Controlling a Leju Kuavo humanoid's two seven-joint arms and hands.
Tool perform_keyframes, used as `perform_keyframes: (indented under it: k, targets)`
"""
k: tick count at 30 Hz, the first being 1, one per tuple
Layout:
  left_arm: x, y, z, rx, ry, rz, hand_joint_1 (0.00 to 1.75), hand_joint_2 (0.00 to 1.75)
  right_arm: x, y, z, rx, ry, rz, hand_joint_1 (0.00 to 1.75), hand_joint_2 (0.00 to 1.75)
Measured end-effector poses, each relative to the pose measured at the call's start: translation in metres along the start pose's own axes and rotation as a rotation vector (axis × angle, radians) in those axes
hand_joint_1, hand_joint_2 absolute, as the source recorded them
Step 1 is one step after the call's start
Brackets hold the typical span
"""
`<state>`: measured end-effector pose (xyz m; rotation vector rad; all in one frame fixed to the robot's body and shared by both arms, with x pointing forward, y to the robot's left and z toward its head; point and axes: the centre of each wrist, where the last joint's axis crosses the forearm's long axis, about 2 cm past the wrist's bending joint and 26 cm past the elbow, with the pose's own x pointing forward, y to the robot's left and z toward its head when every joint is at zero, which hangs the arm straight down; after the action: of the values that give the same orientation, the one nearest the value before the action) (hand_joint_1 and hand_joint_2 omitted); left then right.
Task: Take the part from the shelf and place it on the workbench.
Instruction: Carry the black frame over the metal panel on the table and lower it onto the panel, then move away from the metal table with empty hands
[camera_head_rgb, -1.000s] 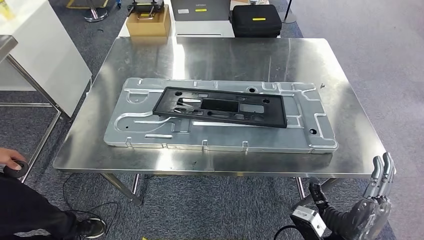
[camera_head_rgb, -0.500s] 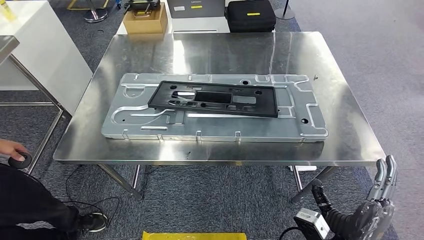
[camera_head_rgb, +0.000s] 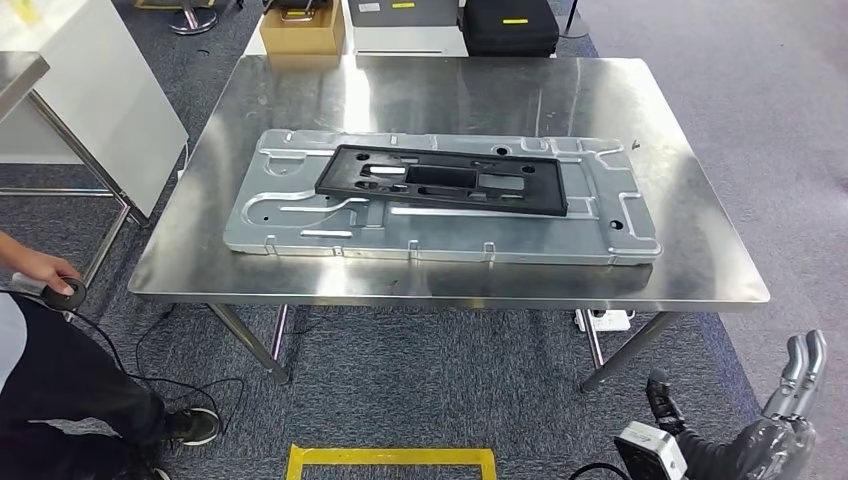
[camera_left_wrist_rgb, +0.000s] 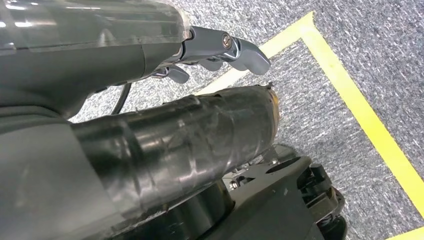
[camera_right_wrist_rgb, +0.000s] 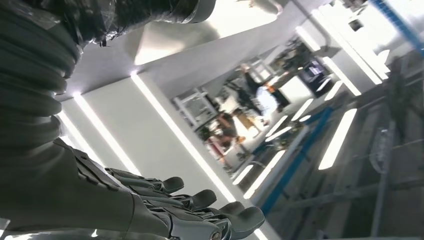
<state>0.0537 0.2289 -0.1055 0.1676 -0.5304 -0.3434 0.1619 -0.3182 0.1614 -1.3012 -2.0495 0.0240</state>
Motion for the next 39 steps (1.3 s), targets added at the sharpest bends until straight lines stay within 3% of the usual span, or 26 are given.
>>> perform_keyframes:
  k: [4, 10, 15, 19, 23, 26, 31, 36, 39]
  targets:
    - [0.000, 0.000, 0.000, -0.002, -0.001, -0.004, 0.00, 0.00, -0.026, -0.013, 0.003, -0.040, 0.104, 0.046, 0.00, 1.75]
    - [0.000, -0.001, 0.000, -0.006, -0.001, -0.015, 0.00, 0.00, -0.092, -0.033, 0.022, -0.049, 0.275, 0.188, 0.00, 1.75]
    - [0.001, 0.000, 0.000, -0.003, 0.001, -0.013, 0.00, 0.00, -0.144, -0.054, 0.064, -0.048, 0.469, 0.344, 0.00, 1.75]
    - [0.001, 0.000, 0.000, -0.002, 0.005, -0.011, 0.00, 0.00, -0.161, -0.060, 0.089, -0.049, 0.613, 0.403, 0.00, 1.75]
    - [0.002, -0.001, 0.000, -0.006, 0.009, -0.011, 0.00, 0.00, -0.179, -0.061, 0.139, -0.009, 0.835, 0.487, 0.00, 1.75]
    - [0.001, -0.002, 0.000, -0.009, 0.013, -0.013, 0.00, 0.00, -0.181, -0.054, 0.177, 0.052, 1.055, 0.514, 0.00, 1.75]
    - [0.002, -0.002, 0.000, -0.019, 0.013, -0.024, 0.00, 0.00, -0.158, -0.030, 0.230, 0.204, 1.459, 0.475, 0.00, 1.75]
    - [0.003, -0.001, 0.000, -0.024, 0.013, -0.033, 0.00, 0.00, -0.132, -0.011, 0.258, 0.338, 1.695, 0.383, 0.00, 1.75]
    - [0.002, -0.001, 0.000, -0.025, 0.013, -0.036, 0.00, 0.00, -0.119, -0.002, 0.267, 0.395, 1.774, 0.321, 0.00, 1.75]
